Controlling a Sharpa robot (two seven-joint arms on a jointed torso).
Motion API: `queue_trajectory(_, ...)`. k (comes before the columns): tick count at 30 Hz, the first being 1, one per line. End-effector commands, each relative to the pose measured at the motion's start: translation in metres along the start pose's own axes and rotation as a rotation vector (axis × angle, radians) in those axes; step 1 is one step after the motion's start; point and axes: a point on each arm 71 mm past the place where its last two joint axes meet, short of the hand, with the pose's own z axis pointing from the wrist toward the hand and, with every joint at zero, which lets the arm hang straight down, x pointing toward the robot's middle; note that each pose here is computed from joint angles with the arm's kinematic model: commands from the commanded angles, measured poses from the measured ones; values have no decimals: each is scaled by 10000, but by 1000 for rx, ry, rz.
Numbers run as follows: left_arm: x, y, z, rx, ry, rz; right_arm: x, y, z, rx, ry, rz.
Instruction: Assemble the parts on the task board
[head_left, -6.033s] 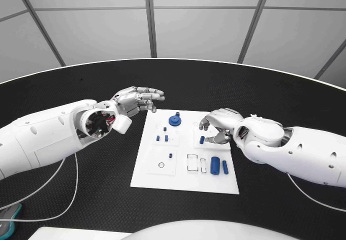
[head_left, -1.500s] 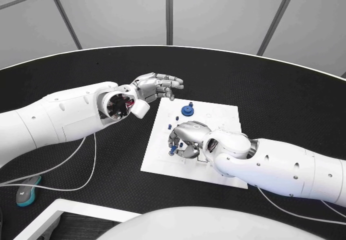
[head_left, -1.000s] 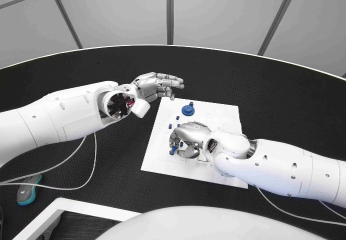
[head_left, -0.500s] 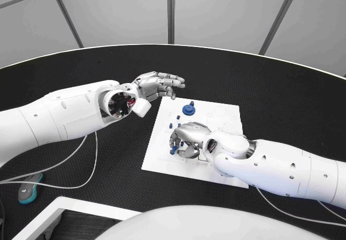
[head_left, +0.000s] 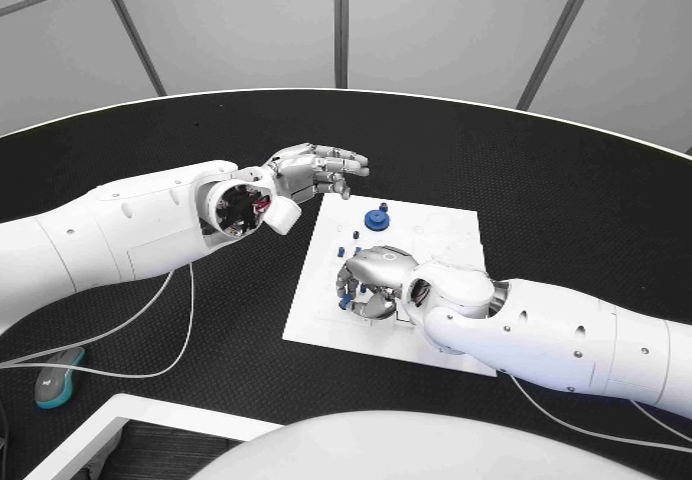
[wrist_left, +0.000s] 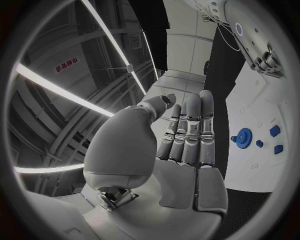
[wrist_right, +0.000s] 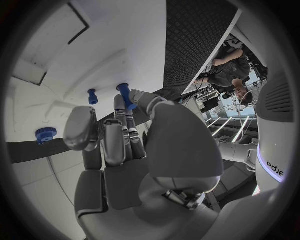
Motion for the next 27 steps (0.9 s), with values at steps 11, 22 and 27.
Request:
queue_trajectory(11,-8,0,-10,-1,-2,0,-1,-7,-7,0,-5,1)
queue_trajectory(22,-12,0,-17,-3,-1,0,-27,7,-40,-1,-35,8)
queue_trajectory(27,-14,0,-20,-3,-2,0,-42,14,-76,-1,-49,12)
